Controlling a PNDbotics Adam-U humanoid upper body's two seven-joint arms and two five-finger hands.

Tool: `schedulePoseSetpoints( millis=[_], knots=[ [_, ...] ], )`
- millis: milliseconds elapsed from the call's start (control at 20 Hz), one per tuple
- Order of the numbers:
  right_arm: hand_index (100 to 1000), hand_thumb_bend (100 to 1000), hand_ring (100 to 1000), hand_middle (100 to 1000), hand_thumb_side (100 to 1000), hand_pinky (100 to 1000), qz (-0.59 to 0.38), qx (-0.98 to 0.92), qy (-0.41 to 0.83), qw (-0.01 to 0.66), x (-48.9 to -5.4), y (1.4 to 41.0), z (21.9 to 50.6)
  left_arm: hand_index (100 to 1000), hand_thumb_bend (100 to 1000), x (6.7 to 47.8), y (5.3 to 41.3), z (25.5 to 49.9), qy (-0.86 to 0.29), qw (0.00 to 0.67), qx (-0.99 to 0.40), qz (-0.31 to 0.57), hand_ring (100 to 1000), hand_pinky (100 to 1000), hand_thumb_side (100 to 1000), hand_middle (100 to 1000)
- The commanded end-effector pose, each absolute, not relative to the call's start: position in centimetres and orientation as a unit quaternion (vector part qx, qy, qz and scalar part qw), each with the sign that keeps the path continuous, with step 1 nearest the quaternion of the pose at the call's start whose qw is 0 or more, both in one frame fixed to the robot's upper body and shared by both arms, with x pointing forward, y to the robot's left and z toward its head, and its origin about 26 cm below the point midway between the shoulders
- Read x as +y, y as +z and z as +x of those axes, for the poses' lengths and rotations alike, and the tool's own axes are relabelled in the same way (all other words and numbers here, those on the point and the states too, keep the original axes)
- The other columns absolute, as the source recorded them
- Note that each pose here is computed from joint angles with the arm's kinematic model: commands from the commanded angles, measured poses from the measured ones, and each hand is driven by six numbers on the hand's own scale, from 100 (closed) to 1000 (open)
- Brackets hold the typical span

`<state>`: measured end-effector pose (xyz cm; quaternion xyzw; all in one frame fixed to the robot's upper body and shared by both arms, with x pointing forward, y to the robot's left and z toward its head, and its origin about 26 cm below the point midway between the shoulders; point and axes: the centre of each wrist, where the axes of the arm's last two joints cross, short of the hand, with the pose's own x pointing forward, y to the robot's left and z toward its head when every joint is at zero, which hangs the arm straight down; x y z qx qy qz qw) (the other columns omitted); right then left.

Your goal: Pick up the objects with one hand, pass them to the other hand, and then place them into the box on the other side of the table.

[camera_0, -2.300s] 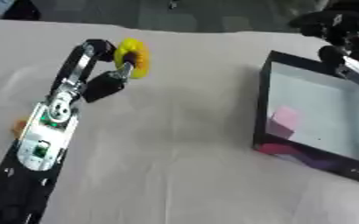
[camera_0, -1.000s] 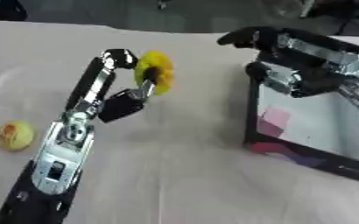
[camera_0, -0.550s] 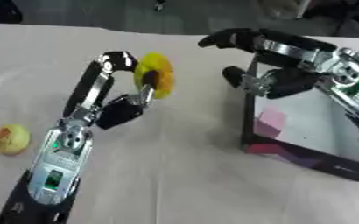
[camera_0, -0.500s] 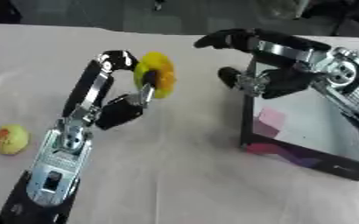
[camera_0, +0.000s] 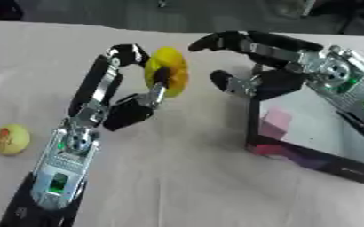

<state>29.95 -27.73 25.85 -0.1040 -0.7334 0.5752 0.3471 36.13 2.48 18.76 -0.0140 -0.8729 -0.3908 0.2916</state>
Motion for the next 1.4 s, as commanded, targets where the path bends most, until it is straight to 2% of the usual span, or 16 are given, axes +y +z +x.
schedulePoseSetpoints(
  millis=[50, 450, 650, 1000, 1400],
  knots=[
    [951, 100, 1000, 922, 718, 992, -0.121, -0.736, 0.574, 0.339, -27.7, 26.8, 29.7, 493, 100, 1.6, 20.0, 35.6, -0.393, 0.261, -0.881, -0.019, 649, 780, 453, 506],
    [958, 100, 1000, 923, 747, 993, -0.111, -0.736, 0.572, 0.344, -27.6, 26.8, 29.8, 491, 100, 1.3, 19.8, 35.4, -0.408, 0.24, -0.881, -0.016, 651, 781, 427, 507],
    [961, 100, 1000, 921, 802, 996, -0.1, -0.728, 0.584, 0.344, -27.4, 26.6, 29.8, 492, 100, 1.2, 19.9, 35.3, -0.413, 0.229, -0.881, -0.014, 652, 780, 400, 508],
    [963, 100, 1000, 922, 846, 998, -0.076, -0.709, 0.609, 0.346, -27.2, 26.4, 29.8, 492, 100, 0.6, 20.0, 35.0, -0.417, 0.218, -0.882, -0.015, 652, 781, 389, 509],
    [962, 100, 1000, 922, 838, 998, -0.076, -0.703, 0.616, 0.348, -27.0, 26.3, 29.8, 492, 100, 0.1, 20.1, 34.7, -0.417, 0.207, -0.885, -0.019, 651, 780, 384, 508]
  ],
)
